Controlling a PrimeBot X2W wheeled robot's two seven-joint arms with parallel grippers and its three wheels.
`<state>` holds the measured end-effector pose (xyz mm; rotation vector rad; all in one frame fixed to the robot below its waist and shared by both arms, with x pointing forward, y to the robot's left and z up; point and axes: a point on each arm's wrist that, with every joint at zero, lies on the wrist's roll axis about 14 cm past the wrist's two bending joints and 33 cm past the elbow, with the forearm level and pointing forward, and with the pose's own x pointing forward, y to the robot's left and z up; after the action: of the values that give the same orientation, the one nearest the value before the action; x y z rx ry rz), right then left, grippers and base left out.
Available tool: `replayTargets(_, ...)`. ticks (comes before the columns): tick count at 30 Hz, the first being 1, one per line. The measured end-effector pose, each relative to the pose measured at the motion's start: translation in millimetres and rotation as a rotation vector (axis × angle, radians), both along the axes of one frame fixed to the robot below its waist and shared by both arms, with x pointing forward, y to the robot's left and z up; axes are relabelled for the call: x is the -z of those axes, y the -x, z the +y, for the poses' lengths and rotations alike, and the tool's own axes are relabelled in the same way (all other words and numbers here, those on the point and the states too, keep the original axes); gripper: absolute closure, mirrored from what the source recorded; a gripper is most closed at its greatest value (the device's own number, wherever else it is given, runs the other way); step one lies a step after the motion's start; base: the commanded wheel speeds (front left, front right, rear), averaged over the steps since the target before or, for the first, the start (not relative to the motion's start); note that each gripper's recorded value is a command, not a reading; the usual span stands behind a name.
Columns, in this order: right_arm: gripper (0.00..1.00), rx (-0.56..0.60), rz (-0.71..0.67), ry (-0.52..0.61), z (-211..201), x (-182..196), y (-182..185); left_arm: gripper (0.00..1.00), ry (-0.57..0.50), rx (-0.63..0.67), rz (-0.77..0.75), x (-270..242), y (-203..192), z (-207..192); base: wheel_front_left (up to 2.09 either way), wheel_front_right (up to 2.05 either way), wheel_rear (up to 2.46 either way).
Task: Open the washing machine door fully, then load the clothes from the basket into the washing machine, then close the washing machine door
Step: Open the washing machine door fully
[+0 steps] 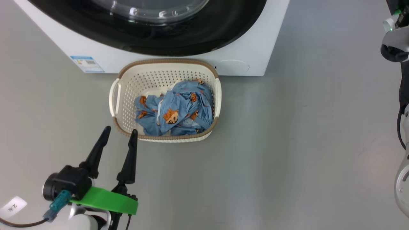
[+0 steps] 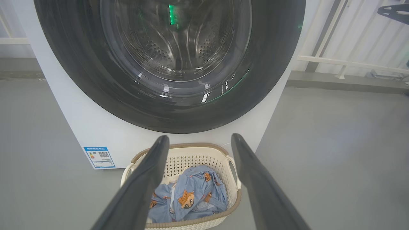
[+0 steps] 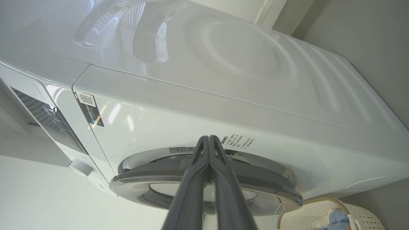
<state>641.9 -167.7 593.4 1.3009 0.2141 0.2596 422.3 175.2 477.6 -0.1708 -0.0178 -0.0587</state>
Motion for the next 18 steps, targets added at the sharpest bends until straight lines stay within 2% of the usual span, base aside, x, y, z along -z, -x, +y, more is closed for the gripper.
replayTargets(10,1.00,-0.190,0.017,-0.017,49.4,5.4,-25.1,0.00,0.002,-0.007,-0.005,1.8,-12.0,0.7,0.00,0.00,0.00)
replayTargets(18,1.00,-0.277,0.024,0.004,88.5,17.2,-45.2,0.00,0.011,-0.019,0.000,7.2,-22.4,1.4,0.00,0.00,0.00)
